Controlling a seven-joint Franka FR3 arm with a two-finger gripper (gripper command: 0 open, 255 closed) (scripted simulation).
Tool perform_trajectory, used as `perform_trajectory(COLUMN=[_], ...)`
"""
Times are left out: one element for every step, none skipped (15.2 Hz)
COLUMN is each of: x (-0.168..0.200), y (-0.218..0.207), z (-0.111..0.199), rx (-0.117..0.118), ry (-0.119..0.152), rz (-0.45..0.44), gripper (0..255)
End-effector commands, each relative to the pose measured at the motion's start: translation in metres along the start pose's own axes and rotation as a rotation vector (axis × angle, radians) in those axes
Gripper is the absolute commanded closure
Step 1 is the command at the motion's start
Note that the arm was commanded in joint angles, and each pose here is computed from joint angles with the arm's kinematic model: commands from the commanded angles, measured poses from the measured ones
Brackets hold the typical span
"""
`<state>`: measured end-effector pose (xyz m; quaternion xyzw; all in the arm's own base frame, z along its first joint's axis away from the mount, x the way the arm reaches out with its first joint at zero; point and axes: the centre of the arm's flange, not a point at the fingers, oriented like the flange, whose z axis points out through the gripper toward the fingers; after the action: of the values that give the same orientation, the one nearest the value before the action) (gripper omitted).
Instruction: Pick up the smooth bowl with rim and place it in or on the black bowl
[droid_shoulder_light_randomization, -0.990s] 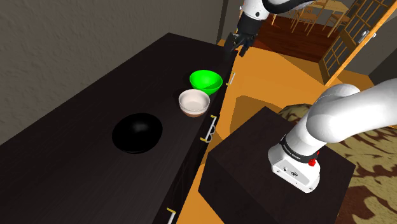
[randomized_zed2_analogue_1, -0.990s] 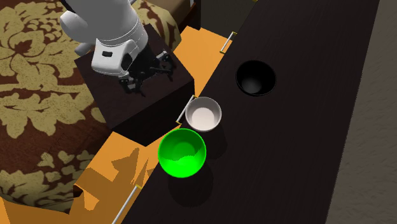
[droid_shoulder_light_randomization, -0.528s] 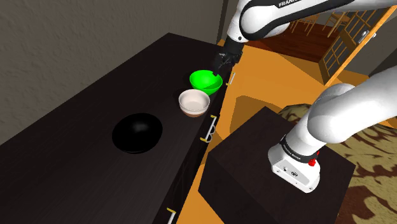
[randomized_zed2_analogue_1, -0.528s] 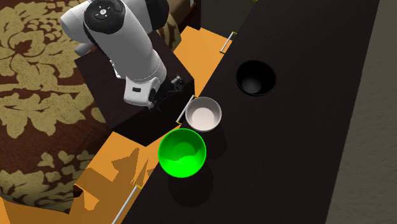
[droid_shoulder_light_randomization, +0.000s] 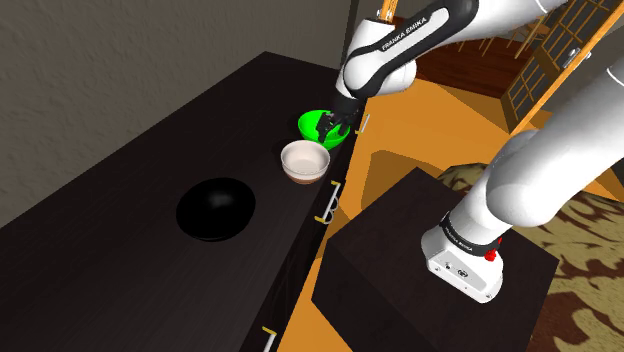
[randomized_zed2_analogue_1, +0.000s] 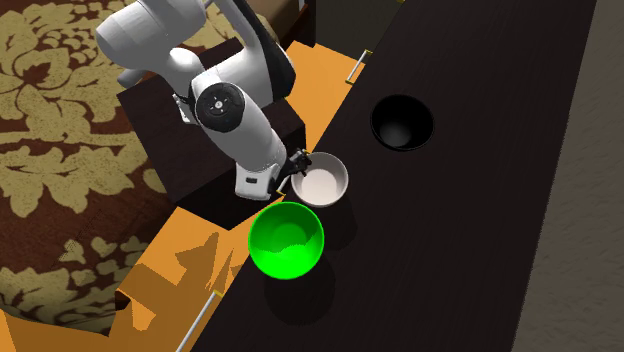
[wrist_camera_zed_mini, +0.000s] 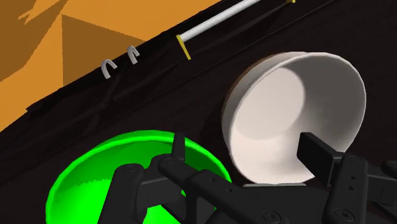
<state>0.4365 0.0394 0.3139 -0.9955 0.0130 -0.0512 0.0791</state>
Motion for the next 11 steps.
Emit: perform_trajectory(x=[0.005,0.008,0.008,0.008,0.008,0.008,0.008,0.008,0.007,0.007,0.007], y=[-0.001,-0.001,-0.001,-0.001,-0.001,-0.001,-0.001,-0.001,-0.001,-0.002,-0.002], z=[0.026,0.039,0.040,0.045,0.050,0.055,0.061,0.066,0.071,0.080,0.080], rx=[0.010,0.016,0.016,0.016,0.016,0.016,0.016,0.016,0.016,0.016,0.016], ry=[-0.006,-0.010,-0.010,-0.010,-0.010,-0.010,-0.010,-0.010,-0.010,-0.010,-0.010], rz=[-0.006,-0.009,-0.010,-0.010,-0.010,-0.010,-0.010,-0.010,-0.010,-0.010,-0.010], gripper=[0,0,0,0,0,0,0,0,0,0,0])
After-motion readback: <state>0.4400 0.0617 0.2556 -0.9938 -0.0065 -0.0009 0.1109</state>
